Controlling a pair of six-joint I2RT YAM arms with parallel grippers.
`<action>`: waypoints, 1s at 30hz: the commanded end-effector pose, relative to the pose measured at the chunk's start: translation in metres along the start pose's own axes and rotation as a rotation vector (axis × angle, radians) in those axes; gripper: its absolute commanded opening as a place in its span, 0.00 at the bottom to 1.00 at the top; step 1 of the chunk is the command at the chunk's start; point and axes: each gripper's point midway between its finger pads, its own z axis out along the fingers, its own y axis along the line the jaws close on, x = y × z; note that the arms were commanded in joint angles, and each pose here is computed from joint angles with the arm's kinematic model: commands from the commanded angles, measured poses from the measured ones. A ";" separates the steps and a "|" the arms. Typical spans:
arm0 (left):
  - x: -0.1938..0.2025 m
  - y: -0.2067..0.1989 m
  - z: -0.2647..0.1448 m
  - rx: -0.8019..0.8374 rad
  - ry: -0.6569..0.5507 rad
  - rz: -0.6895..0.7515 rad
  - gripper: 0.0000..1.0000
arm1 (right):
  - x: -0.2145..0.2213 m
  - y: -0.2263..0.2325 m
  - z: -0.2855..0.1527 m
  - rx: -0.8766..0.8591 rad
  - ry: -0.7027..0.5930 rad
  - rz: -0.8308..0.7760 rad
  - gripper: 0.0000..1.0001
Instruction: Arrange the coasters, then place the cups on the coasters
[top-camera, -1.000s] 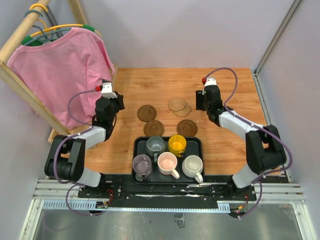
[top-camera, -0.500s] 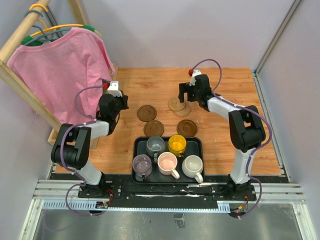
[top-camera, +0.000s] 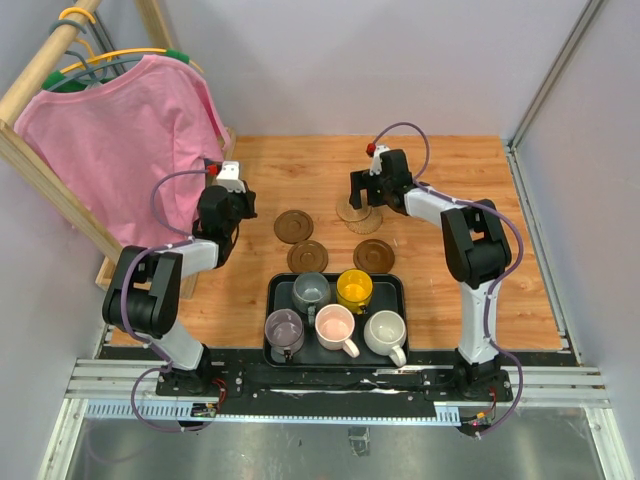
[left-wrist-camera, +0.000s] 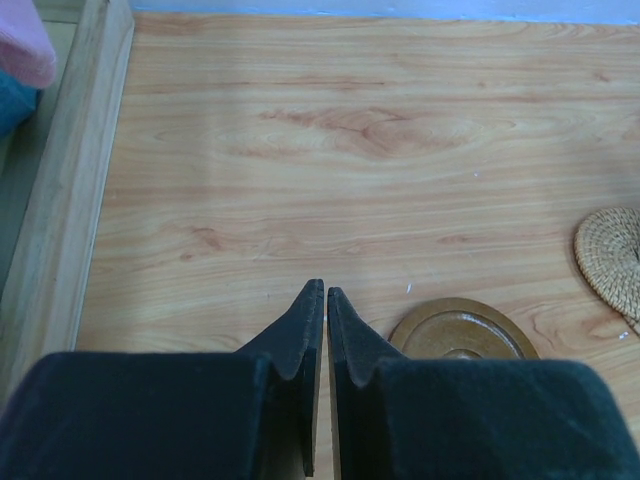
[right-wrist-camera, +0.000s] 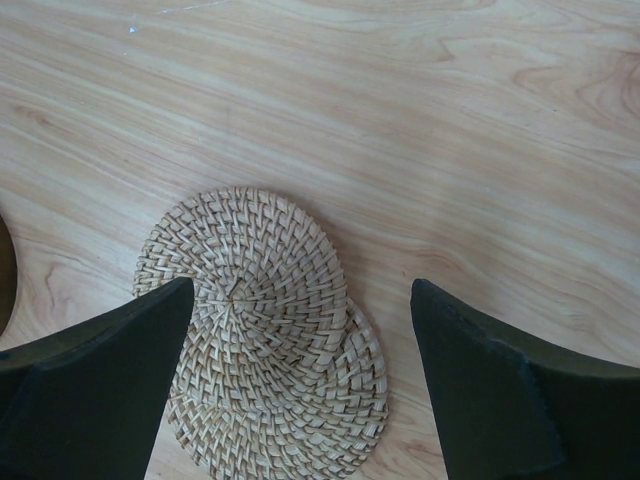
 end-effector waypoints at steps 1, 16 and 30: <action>-0.013 0.000 0.003 -0.005 -0.029 0.019 0.09 | 0.015 0.028 0.007 -0.064 0.047 -0.019 0.89; -0.018 0.006 -0.004 -0.041 -0.046 0.023 0.09 | 0.054 0.032 0.012 -0.001 0.167 -0.077 0.57; -0.018 0.010 -0.005 -0.067 -0.047 0.026 0.09 | 0.037 0.058 0.008 -0.031 0.155 -0.135 0.04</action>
